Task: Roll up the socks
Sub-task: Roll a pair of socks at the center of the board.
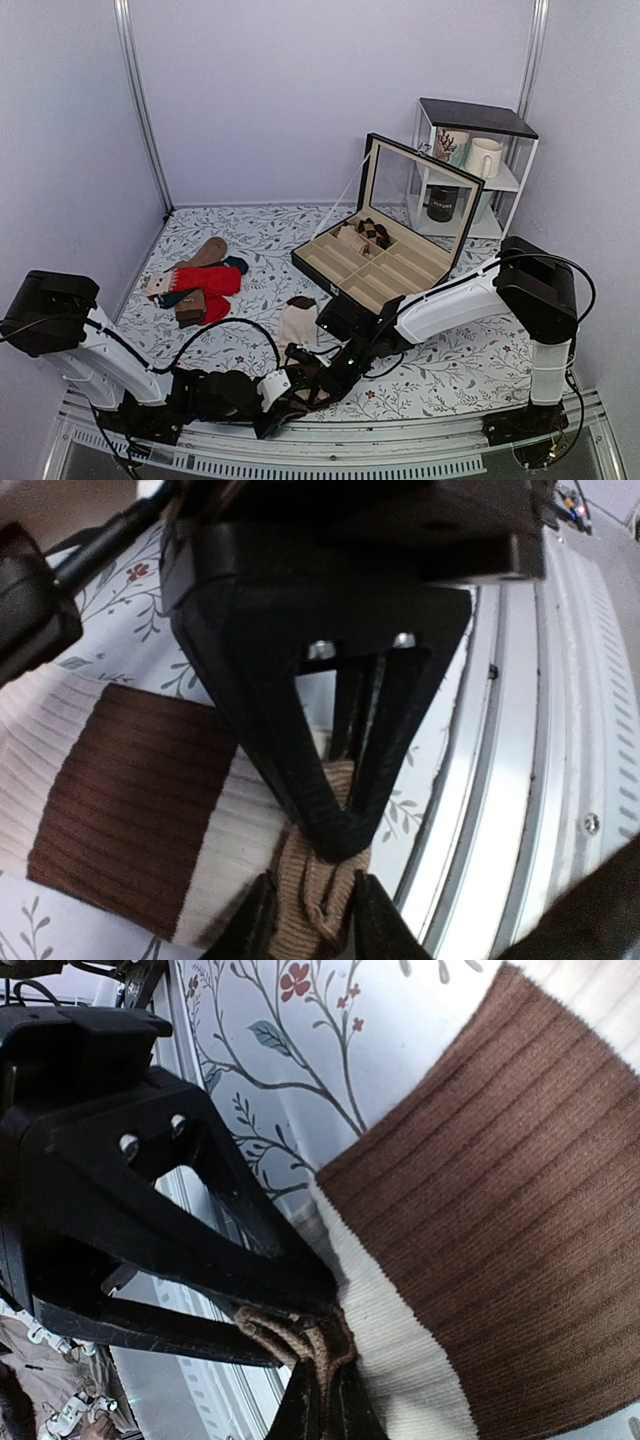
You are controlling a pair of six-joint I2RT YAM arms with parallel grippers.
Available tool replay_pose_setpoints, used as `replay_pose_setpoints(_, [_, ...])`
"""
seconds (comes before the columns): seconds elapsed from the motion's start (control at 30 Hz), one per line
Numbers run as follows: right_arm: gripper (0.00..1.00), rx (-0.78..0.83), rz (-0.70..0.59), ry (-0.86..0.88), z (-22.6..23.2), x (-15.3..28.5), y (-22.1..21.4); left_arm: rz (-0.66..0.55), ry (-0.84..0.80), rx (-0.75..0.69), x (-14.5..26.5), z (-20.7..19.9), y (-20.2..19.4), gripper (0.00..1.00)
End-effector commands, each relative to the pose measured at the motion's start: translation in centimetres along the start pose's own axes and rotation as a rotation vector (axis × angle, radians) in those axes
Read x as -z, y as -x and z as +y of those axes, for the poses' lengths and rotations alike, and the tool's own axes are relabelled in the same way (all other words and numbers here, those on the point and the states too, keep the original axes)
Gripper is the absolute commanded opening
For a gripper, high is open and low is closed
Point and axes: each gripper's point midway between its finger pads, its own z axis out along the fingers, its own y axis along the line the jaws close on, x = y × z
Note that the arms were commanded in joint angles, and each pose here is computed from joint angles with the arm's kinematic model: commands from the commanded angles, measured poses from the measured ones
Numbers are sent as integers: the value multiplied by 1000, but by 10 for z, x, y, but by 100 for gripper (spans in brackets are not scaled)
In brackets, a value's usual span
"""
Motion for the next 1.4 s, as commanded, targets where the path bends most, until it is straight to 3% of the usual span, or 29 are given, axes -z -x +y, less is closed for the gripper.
replay_pose_setpoints(0.0, [3, -55, 32, -42, -23, -11, -11, 7, -17, 4, -2, -6, -4, 15])
replay_pose_setpoints(0.03, [3, -55, 30, -40, -23, -11, -11, 9, -17, 4, -2, -5, -4, 1])
replay_pose_setpoints(0.17, [5, -50, 18, -25, -20, -11, -9, 26, -22, 6, -4, -6, -8, 0])
replay_pose_setpoints(0.37, [20, 81, -79, -41, -8, 4, 12, 70, -7, 123, 2, 6, -21, 0])
replay_pose_setpoints(0.5, [35, 309, -291, -45, 15, 43, 36, 105, -9, 242, 11, 18, -35, 0])
replay_pose_setpoints(0.63, [48, 670, -561, -27, 49, 85, 32, 129, -29, 333, 15, 23, -46, 0])
replay_pose_setpoints(0.73, [51, 861, -660, -76, 55, 97, 18, 160, -47, 365, 13, 23, -54, 0])
replay_pose_setpoints(0.93, [51, 1119, -621, -158, 59, 77, 6, 212, -87, 383, 3, 15, -66, 0])
replay_pose_setpoints(1.37, [45, 1127, -377, -84, 33, 21, -14, 215, -104, 414, 3, 16, -72, 0])
